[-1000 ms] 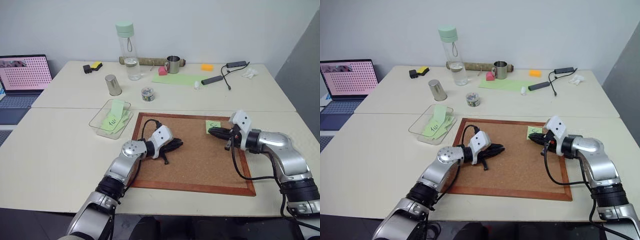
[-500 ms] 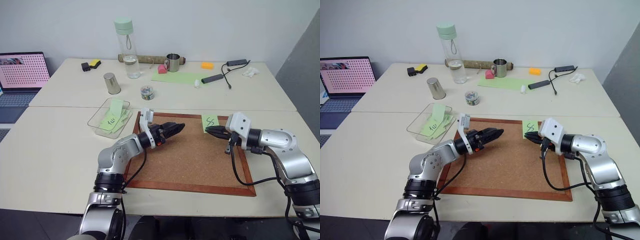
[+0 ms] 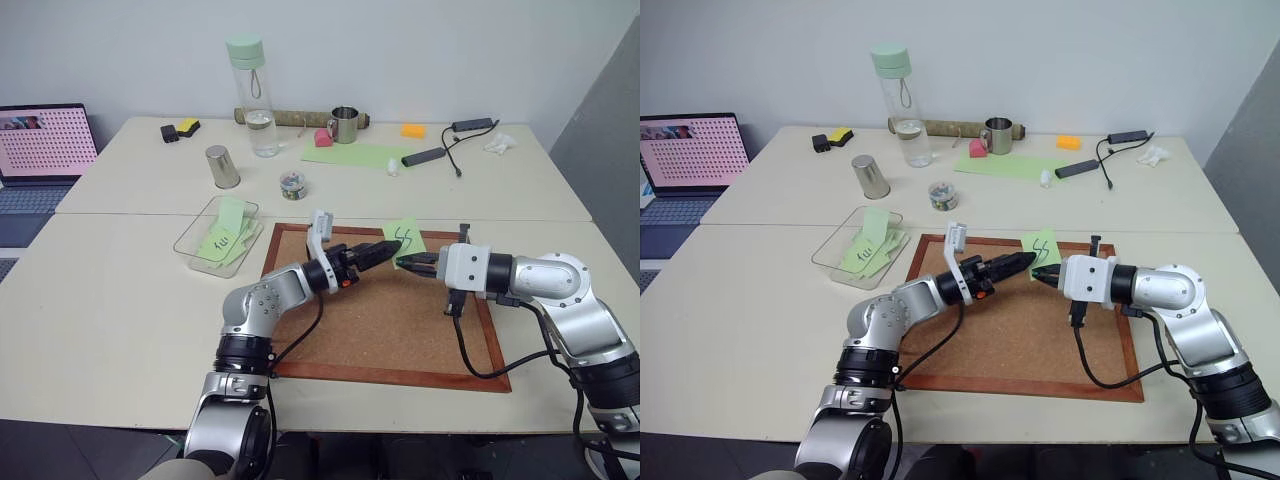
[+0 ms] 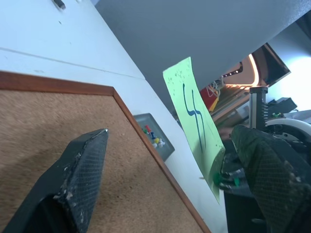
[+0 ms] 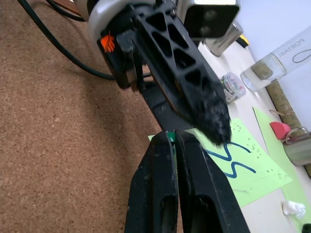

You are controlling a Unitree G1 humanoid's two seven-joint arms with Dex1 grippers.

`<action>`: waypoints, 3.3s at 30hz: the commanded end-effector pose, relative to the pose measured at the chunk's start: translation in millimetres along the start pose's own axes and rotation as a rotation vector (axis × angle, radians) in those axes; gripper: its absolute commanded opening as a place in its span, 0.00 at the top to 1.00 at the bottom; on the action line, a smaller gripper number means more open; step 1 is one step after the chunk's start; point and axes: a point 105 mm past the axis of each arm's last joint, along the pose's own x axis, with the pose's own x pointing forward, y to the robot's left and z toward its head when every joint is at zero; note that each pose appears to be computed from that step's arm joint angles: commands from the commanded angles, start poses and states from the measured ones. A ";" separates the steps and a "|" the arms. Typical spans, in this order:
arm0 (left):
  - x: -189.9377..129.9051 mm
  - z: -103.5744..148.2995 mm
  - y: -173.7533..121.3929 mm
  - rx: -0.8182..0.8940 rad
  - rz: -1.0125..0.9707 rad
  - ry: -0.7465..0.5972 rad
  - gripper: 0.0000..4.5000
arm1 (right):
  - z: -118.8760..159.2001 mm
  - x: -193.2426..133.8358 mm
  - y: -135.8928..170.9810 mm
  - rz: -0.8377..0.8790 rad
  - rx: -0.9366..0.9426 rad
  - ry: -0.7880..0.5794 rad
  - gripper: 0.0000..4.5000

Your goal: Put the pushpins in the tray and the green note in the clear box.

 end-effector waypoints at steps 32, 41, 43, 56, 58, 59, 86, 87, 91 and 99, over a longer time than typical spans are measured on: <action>3.3 5.8 24.5 0.135 0.118 -0.049 1.00 | 23.3 -3.9 -20.8 -0.119 -0.048 -0.116 1.00; 2.9 12.7 29.0 0.154 0.156 -0.085 1.00 | -6.6 -41.5 -42.5 -0.328 0.210 0.013 1.00; 2.1 16.6 22.8 0.176 0.139 -0.094 1.00 | -34.7 -59.7 -44.1 -0.397 0.285 0.147 1.00; -7.3 37.4 4.7 0.181 0.125 -0.175 1.00 | -140.4 -116.3 -14.1 -0.574 0.562 0.577 1.00; -5.9 41.8 -1.1 0.188 0.117 -0.190 1.00 | -146.7 -117.0 -12.0 -0.573 0.571 0.592 0.92; -5.4 44.2 -4.9 0.195 0.109 -0.196 1.00 | -148.2 -116.6 -10.9 -0.569 0.584 0.591 0.88; -183.9 174.7 26.0 0.763 0.854 -0.433 1.00 | 66.2 -39.6 -50.6 -0.007 0.473 -0.220 0.16; -185.0 175.8 28.0 0.773 0.864 -0.425 1.00 | 68.0 -37.6 -48.9 0.007 0.471 -0.220 0.16; -188.3 174.9 44.8 0.770 0.892 -0.352 1.00 | 72.7 -30.2 -39.1 0.072 0.458 -0.223 0.16; -178.7 170.2 45.4 0.772 0.802 -0.282 0.70 | 63.1 -31.4 -30.1 0.086 0.448 -0.190 0.15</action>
